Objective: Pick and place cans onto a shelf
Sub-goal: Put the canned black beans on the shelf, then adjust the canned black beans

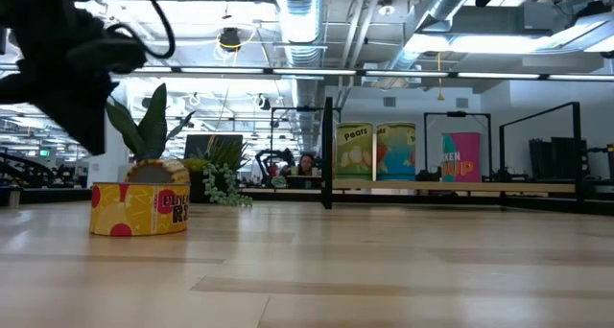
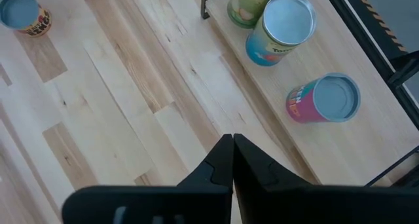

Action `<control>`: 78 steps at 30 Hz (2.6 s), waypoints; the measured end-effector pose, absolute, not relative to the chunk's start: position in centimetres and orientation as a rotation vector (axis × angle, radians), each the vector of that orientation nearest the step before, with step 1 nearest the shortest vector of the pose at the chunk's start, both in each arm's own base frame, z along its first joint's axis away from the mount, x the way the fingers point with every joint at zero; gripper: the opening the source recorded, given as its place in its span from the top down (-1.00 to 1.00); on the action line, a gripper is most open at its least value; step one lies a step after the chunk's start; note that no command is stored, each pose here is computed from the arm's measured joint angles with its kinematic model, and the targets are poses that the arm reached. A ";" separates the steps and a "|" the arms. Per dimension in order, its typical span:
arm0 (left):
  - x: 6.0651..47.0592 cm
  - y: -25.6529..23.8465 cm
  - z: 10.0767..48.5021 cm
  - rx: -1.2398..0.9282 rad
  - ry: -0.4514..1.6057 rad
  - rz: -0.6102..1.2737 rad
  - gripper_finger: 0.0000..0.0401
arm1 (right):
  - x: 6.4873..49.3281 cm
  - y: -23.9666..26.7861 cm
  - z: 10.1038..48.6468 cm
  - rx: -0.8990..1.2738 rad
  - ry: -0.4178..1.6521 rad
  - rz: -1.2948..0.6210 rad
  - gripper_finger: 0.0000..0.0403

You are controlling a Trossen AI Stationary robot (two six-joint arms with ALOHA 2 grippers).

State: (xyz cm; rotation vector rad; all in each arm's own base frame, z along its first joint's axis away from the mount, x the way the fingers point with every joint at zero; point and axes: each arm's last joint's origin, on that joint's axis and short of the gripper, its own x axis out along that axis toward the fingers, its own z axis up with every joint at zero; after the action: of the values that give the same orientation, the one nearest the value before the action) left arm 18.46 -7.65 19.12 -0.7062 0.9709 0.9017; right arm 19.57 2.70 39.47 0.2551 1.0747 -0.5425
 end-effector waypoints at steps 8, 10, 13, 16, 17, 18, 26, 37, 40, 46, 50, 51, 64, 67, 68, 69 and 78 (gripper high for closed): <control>19.1 -6.6 20.1 -0.638 0.719 1.022 1.00 | 19.6 2.7 39.5 0.258 1.068 -0.541 0.90; 19.2 -6.0 20.0 -0.616 0.740 1.051 1.00 | 19.7 2.7 39.5 0.259 1.064 -0.540 0.89; 19.4 -5.2 19.8 -0.598 0.776 1.061 1.00 | 19.7 2.7 39.5 0.261 1.062 -0.539 0.88; 19.8 -4.7 19.7 -0.594 0.785 1.043 1.00 | 19.7 2.7 39.5 0.261 1.061 -0.538 0.87; 20.0 -4.6 19.7 -0.596 0.788 1.035 1.00 | 19.7 2.7 39.5 0.261 1.061 -0.539 0.87; 20.1 -4.5 19.7 -0.600 0.794 1.022 1.00 | 19.7 2.7 39.5 0.261 1.061 -0.538 0.88; 20.1 -3.9 19.1 -0.605 0.827 1.021 1.00 | 19.7 2.7 39.5 0.261 1.062 -0.539 0.89; 20.2 -3.5 18.6 -0.626 0.803 1.024 1.00 | 19.7 2.7 39.5 0.254 1.064 -0.534 0.88; 20.3 -3.4 18.6 -0.626 0.807 1.024 1.00 | 19.7 2.7 39.5 0.254 1.064 -0.534 0.89; 21.2 -3.7 17.5 -0.621 0.852 1.006 1.00 | 19.7 2.7 39.5 0.253 1.065 -0.534 0.88; 22.4 -4.2 16.2 -0.647 0.873 0.982 1.00 | 19.7 2.7 39.5 0.254 1.066 -0.534 0.86; 22.8 -4.4 16.2 -0.657 0.880 0.973 1.00 | 19.7 2.7 39.5 0.254 1.066 -0.534 0.86; 23.8 -4.8 18.5 -0.549 0.841 1.010 1.00 | 19.7 2.7 39.5 0.255 1.066 -0.532 0.88; 23.9 -4.7 18.6 -0.472 0.910 0.945 1.00 | 19.7 2.7 39.5 0.255 1.066 -0.532 0.86; 24.0 -4.7 18.6 -0.453 0.936 0.918 1.00 | 19.7 2.7 39.5 0.255 1.066 -0.533 0.85; 24.0 -4.7 18.6 -0.437 0.957 0.895 1.00 | 19.7 2.7 39.5 0.255 1.066 -0.533 0.85; 25.6 -5.1 21.7 -0.122 1.016 0.673 0.79 | 19.7 2.7 39.5 0.251 1.068 -0.531 0.84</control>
State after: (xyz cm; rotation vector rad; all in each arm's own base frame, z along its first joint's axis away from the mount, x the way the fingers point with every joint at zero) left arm 25.64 -5.08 21.65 -0.1222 1.0159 0.6729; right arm 19.68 2.73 39.51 0.2513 1.0677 -0.5311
